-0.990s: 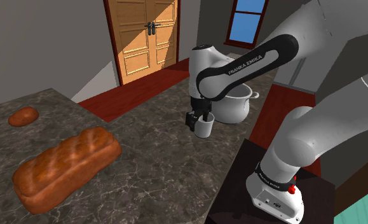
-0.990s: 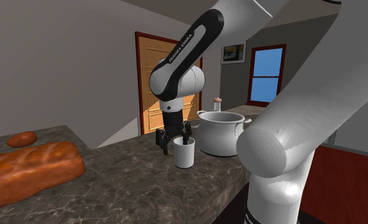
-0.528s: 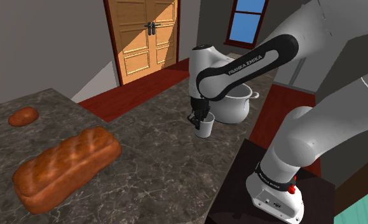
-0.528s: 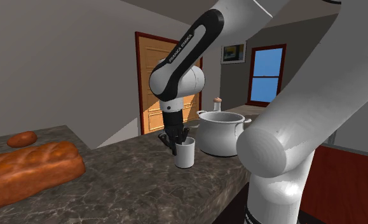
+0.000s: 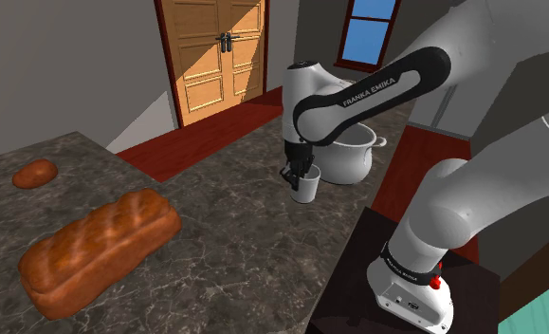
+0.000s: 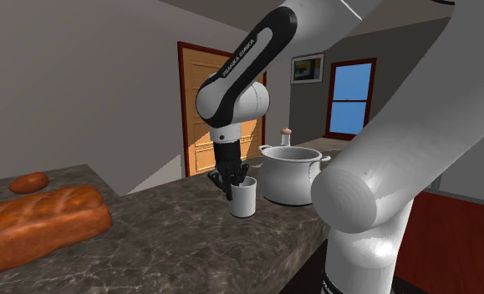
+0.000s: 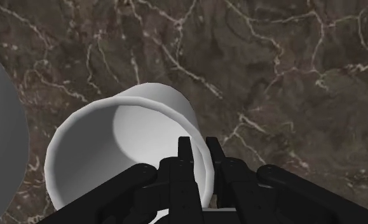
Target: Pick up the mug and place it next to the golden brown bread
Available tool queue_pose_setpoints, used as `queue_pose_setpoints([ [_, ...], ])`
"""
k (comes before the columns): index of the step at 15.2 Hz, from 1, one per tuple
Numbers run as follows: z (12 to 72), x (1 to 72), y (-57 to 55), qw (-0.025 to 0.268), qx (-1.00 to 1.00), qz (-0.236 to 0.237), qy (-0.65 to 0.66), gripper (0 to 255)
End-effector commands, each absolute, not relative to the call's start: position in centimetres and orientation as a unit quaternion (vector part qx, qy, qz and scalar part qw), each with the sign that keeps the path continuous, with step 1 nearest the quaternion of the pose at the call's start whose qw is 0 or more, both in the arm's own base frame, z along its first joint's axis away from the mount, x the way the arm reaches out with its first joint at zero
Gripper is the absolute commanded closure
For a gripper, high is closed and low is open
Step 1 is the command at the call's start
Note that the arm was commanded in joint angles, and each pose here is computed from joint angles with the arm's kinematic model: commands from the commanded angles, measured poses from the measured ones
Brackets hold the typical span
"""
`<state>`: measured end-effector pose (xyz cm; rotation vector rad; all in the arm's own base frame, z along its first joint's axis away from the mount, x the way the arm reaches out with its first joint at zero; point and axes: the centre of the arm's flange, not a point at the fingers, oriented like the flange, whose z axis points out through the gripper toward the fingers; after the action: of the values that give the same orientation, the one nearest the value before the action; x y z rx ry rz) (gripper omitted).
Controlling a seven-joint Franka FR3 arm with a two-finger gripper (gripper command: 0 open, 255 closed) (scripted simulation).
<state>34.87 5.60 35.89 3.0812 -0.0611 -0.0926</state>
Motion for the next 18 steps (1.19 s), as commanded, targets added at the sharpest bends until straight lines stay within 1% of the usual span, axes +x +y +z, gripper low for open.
queue_pose_setpoints([
  [1,36.9,34.9,5.6,0.029,0.999,-0.03,-0.02,255],
  [18,45.9,34.9,5.6,0.029,0.999,-0.03,-0.02,255],
])
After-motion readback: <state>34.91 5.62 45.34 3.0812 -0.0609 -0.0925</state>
